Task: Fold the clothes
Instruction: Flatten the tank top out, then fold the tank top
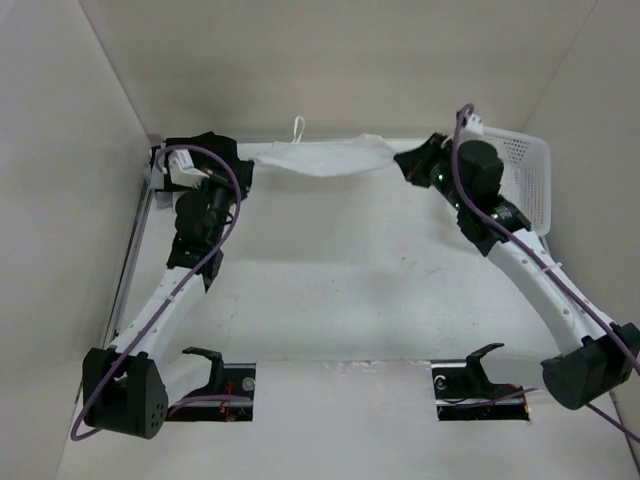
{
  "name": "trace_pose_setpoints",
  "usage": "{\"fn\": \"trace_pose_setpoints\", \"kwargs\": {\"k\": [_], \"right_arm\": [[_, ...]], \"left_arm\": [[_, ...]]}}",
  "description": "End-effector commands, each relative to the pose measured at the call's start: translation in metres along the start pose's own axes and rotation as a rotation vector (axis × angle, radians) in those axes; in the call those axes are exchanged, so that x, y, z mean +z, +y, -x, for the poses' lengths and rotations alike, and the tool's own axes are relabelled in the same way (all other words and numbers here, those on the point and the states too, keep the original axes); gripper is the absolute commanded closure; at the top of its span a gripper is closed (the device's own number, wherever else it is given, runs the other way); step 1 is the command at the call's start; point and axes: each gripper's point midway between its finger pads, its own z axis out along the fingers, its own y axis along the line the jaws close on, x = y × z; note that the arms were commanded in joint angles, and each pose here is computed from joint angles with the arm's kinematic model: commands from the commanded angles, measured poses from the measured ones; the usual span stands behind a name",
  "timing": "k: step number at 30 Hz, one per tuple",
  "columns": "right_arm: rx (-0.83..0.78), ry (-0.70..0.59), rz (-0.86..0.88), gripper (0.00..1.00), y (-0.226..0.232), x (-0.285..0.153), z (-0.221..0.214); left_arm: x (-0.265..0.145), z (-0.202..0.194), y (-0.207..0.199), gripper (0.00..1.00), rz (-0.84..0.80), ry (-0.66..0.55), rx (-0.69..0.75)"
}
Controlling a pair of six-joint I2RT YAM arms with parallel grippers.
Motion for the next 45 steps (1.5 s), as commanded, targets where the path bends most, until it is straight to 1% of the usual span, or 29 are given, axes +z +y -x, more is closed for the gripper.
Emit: {"fn": "trace_pose_setpoints", "kwargs": {"k": [1,4,7,9,12,13,15,17,20,23,25,29,33,39,45], "right_arm": [[0.073,0.120,-0.062,0.97,-0.038,0.003,-0.073],[0.131,0.202,-0.129,0.98,-0.076,-0.015,-0.140],[0.167,0.294,-0.200,0.98,-0.111,-0.047,-0.205],[0.178,0.357,-0.220,0.99,-0.122,-0.074,-0.242],[0.194,0.443,-0.221,0.99,-0.126,-0.119,-0.285],[0.204,0.473,-0.218,0.99,-0.125,-0.135,-0.295],[0.250,0.493,-0.151,0.99,-0.102,-0.152,-0.298],[0.250,0.526,-0.103,0.99,-0.082,-0.169,-0.300],[0.205,0.494,-0.164,0.98,-0.085,-0.175,-0.286],[0.150,0.480,-0.183,0.98,-0.084,-0.164,-0.274],[0.123,0.455,-0.190,0.98,-0.084,-0.146,-0.263],[0.107,0.392,-0.216,0.98,-0.092,-0.110,-0.239],[0.114,0.353,-0.249,0.98,-0.107,-0.087,-0.220],[0.148,0.316,-0.334,0.98,-0.145,-0.056,-0.205],[0.184,0.287,-0.399,0.98,-0.177,-0.012,-0.196]], "left_arm": [[-0.022,-0.053,0.053,0.96,0.070,0.093,-0.023],[-0.061,-0.102,0.105,0.96,0.154,0.186,-0.045],[-0.108,-0.146,0.146,0.96,0.226,0.297,-0.057],[-0.139,-0.160,0.159,0.96,0.248,0.338,-0.085],[-0.171,-0.167,0.158,0.96,0.227,0.378,-0.137],[-0.178,-0.168,0.151,0.96,0.206,0.387,-0.156],[-0.189,-0.167,0.141,0.96,0.176,0.398,-0.180],[-0.199,-0.164,0.132,0.96,0.157,0.396,-0.198],[-0.206,-0.148,0.128,0.96,0.180,0.342,-0.186],[-0.196,-0.129,0.128,0.94,0.223,0.282,-0.134],[-0.181,-0.126,0.127,0.94,0.249,0.294,-0.101],[-0.144,-0.137,0.120,0.94,0.246,0.338,-0.081],[-0.104,-0.137,0.120,0.94,0.253,0.328,-0.051],[-0.052,-0.147,0.137,0.94,0.294,0.332,-0.041],[-0.008,-0.155,0.151,0.95,0.313,0.297,-0.049]]}}
